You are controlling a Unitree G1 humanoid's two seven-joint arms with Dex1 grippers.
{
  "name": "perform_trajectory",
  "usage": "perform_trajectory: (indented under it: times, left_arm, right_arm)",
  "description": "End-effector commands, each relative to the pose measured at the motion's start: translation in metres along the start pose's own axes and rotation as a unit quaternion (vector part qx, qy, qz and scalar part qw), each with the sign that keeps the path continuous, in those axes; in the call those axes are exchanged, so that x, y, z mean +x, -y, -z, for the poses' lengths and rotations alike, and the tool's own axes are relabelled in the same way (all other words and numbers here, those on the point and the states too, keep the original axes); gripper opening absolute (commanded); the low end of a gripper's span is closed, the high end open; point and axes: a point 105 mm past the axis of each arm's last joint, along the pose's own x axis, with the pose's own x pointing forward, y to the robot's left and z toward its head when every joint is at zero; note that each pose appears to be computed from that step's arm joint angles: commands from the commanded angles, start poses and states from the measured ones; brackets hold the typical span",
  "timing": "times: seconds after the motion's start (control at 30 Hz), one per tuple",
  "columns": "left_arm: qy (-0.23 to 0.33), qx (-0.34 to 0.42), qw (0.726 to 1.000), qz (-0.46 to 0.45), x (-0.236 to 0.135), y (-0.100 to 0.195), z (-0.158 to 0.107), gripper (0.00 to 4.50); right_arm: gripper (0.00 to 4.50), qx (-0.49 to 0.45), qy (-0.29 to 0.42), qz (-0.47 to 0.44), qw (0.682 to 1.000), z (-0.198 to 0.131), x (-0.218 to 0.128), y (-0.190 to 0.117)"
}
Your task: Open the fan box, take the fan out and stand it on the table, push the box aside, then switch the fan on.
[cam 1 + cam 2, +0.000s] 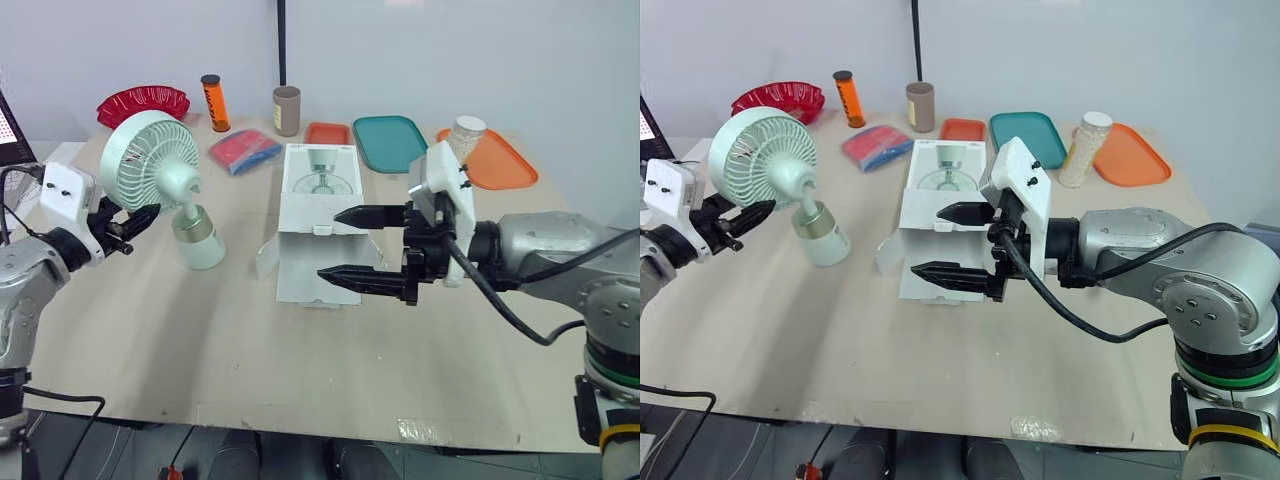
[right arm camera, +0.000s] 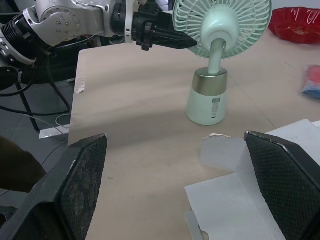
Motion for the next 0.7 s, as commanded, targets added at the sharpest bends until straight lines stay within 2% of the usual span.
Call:
perform_trajectory:
  times: [0.03,0.17,0.7]
  left_arm:
    - [0.004,-0.010,1.000,0.004,0.004,0.008,0.000,2.03]
    - [-0.002,-0.031,1.000,0.003,0.006,0.018,0.008,2.03]
    - [0.004,-0.063,0.998,0.024,0.022,0.042,0.011,2.03]
  right_arm:
    - [4.50,-0.026,0.011,-0.002,1.000,-0.009,0.002,-0.004]
    - [4.50,-0.028,0.022,0.042,0.998,-0.011,0.008,0.009]
    - [4.50,-0.020,0.060,0.128,0.990,-0.022,0.019,0.045]
